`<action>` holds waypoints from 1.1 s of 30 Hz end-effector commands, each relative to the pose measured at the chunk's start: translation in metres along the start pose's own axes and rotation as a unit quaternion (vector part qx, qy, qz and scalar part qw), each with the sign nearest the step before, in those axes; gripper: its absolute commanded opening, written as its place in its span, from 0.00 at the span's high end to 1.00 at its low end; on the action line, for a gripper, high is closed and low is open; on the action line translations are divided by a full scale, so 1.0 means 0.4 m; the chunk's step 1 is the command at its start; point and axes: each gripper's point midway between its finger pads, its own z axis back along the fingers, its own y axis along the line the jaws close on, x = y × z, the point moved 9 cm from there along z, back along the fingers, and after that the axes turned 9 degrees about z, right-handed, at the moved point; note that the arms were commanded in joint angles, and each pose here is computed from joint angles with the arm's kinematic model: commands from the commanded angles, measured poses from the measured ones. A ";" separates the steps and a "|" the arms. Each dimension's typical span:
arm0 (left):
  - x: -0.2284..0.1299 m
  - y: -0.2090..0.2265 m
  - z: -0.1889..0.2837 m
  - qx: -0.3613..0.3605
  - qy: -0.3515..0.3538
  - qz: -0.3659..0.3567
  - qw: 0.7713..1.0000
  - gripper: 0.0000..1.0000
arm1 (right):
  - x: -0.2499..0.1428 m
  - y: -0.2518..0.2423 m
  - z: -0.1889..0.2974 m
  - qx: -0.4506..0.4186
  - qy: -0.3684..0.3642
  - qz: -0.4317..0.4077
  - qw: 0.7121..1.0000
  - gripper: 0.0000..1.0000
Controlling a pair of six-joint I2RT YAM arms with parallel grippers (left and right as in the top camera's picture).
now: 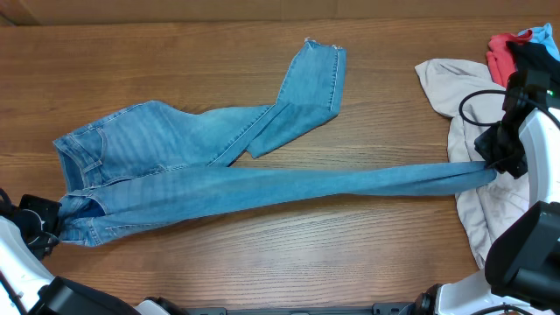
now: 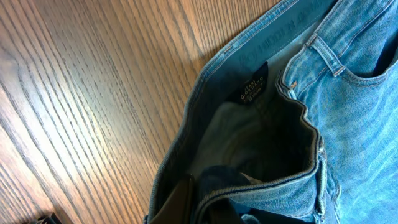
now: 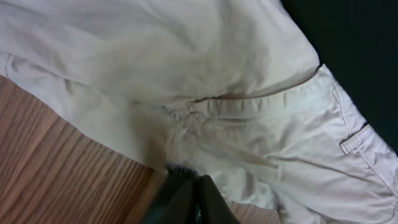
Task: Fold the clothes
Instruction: 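Lay the stretched jeans leg down and release it with the right gripper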
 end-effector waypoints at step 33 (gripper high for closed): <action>0.030 0.010 0.015 0.006 -0.037 0.024 0.999 0.91 | 0.051 0.050 0.091 0.204 -0.047 0.120 0.971 0.53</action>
